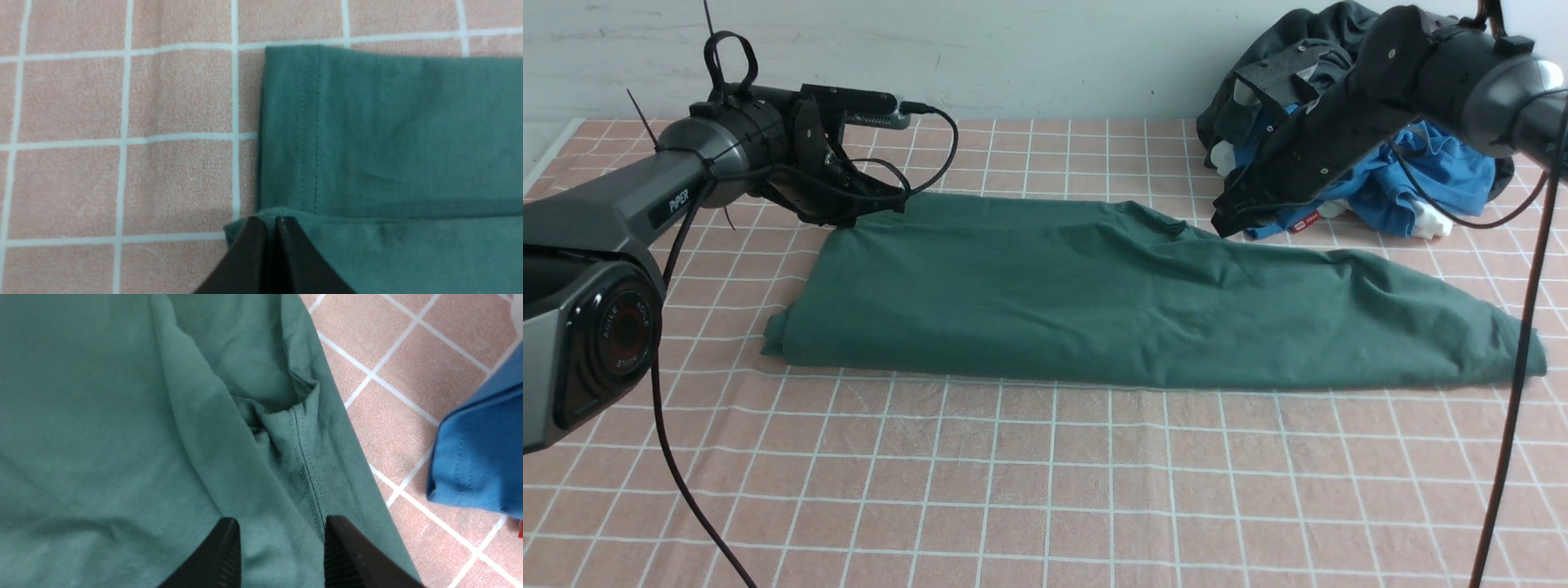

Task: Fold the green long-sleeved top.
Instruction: Use both arms to drag the lower edge of the fabric forward and fold it over the upper edge, then use the right arm to clamp the right edge of the fabric, then use the right arm to drag the right edge of the fabric to the left and folds it over the left edge

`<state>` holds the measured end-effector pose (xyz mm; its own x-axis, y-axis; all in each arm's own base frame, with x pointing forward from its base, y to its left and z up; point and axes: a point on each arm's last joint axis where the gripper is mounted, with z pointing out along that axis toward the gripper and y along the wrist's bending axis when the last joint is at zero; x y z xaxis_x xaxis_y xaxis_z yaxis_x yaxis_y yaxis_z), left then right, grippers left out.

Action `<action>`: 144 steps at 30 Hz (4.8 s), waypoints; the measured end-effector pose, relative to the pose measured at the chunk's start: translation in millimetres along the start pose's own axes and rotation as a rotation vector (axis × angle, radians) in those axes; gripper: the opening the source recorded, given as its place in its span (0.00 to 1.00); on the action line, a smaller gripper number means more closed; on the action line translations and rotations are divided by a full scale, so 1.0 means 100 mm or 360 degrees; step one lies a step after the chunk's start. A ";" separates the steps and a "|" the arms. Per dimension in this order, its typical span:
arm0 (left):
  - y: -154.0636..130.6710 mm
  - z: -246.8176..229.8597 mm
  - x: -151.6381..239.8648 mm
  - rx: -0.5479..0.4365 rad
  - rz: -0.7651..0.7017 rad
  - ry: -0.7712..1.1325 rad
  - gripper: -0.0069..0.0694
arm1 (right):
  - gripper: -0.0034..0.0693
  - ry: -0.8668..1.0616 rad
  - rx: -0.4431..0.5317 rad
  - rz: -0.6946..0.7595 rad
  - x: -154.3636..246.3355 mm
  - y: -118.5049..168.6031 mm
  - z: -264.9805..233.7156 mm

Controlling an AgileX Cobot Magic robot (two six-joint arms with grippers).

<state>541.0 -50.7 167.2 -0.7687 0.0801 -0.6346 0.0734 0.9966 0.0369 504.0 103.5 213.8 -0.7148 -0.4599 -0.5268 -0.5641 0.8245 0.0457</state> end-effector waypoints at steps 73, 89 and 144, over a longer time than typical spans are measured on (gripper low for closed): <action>0.13 0.42 0.06 -0.0077 0.0032 -0.0311 0.24 | 0.52 -0.0385 0.0179 -0.0167 -0.17 0.10 0.53; 0.15 0.04 -0.44 -0.0056 -0.0092 -0.0541 0.10 | 0.41 -0.0281 0.0302 -0.0136 -0.24 -0.06 -0.20; 0.13 -2.97 2.41 0.0228 -0.0167 0.0271 0.10 | 0.13 -0.0136 0.0285 0.0706 0.01 -0.20 -1.66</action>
<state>167.8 -13.0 244.0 -0.8720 -0.0099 -0.4895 0.0674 0.9878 -0.1402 446.3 31.9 353.1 -0.8297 -0.0285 -0.5575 -0.1272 0.9821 0.1390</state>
